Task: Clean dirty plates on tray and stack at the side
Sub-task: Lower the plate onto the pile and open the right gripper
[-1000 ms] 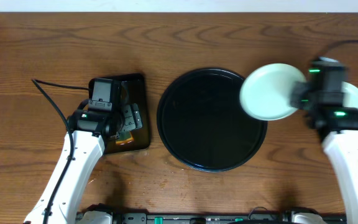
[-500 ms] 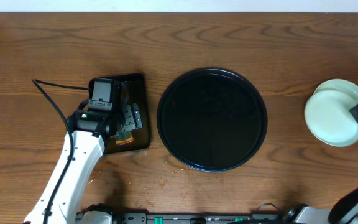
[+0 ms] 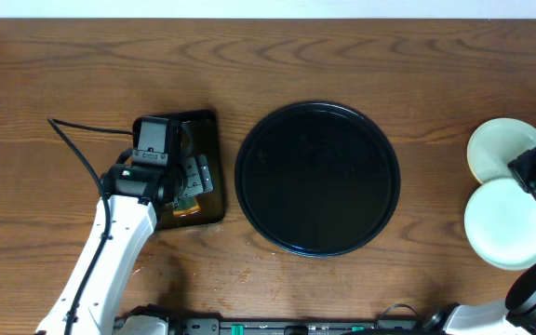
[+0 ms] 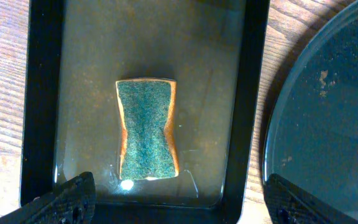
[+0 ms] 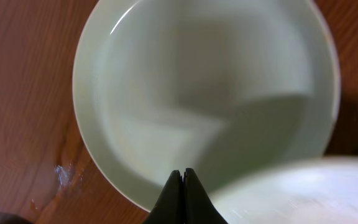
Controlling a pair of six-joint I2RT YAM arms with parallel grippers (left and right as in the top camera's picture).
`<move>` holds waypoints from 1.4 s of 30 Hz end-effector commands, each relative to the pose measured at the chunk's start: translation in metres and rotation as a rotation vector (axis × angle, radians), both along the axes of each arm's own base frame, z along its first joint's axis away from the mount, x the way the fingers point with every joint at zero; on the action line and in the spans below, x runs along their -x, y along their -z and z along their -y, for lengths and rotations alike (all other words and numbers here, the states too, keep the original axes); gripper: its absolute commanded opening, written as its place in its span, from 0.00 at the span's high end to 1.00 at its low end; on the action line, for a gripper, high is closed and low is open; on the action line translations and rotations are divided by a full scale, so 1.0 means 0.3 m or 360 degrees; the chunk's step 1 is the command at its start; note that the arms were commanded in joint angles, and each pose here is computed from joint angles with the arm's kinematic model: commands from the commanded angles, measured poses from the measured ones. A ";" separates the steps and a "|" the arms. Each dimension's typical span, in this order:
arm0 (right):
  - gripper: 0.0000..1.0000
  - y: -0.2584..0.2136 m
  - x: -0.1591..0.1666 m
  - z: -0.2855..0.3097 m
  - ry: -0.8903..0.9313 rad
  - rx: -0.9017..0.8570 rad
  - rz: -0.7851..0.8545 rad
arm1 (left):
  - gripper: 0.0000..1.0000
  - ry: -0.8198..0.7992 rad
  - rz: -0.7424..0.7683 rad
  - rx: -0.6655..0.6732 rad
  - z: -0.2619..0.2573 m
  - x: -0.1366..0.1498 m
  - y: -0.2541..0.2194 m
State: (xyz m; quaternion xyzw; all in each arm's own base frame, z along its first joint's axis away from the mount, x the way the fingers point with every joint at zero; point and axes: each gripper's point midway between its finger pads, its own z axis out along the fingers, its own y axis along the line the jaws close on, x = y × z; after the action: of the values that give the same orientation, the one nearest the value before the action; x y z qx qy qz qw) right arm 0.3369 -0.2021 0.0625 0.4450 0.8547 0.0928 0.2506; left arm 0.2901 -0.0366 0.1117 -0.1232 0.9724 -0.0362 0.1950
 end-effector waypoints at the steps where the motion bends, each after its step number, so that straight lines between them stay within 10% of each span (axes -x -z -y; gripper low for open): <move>1: 0.99 0.038 -0.009 -0.020 -0.0044 0.0043 -0.0078 | 0.13 0.0005 0.0029 -0.0005 -0.003 -0.015 -0.023; 9: 0.65 -0.004 -0.047 -0.100 -0.0247 -0.0010 0.0026 | 0.13 0.0005 0.0029 -0.0004 -0.003 -0.014 -0.023; 15: 0.59 -0.111 0.013 -0.157 -0.0275 -0.0063 0.0053 | 0.13 0.0005 0.0029 -0.0005 -0.003 -0.015 -0.023; 20: 0.99 -0.109 0.176 -0.120 0.0086 -0.0019 -0.0256 | 0.13 0.0005 0.0029 -0.0005 -0.003 -0.015 -0.023; 35: 0.99 0.123 0.238 -0.036 0.0346 0.0027 -0.0582 | 0.13 0.0005 0.0029 -0.0005 -0.003 -0.015 -0.023; 42: 0.99 0.128 0.050 -0.015 0.0251 -0.0025 -0.0221 | 0.13 0.0005 0.0029 -0.0004 -0.003 -0.014 -0.023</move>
State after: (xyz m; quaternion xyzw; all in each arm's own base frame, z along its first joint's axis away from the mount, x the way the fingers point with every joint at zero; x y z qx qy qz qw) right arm 0.2997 -0.2047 0.0256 0.5275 0.8329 -0.0018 0.1671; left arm 0.2901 -0.0366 0.1117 -0.1232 0.9724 -0.0362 0.1950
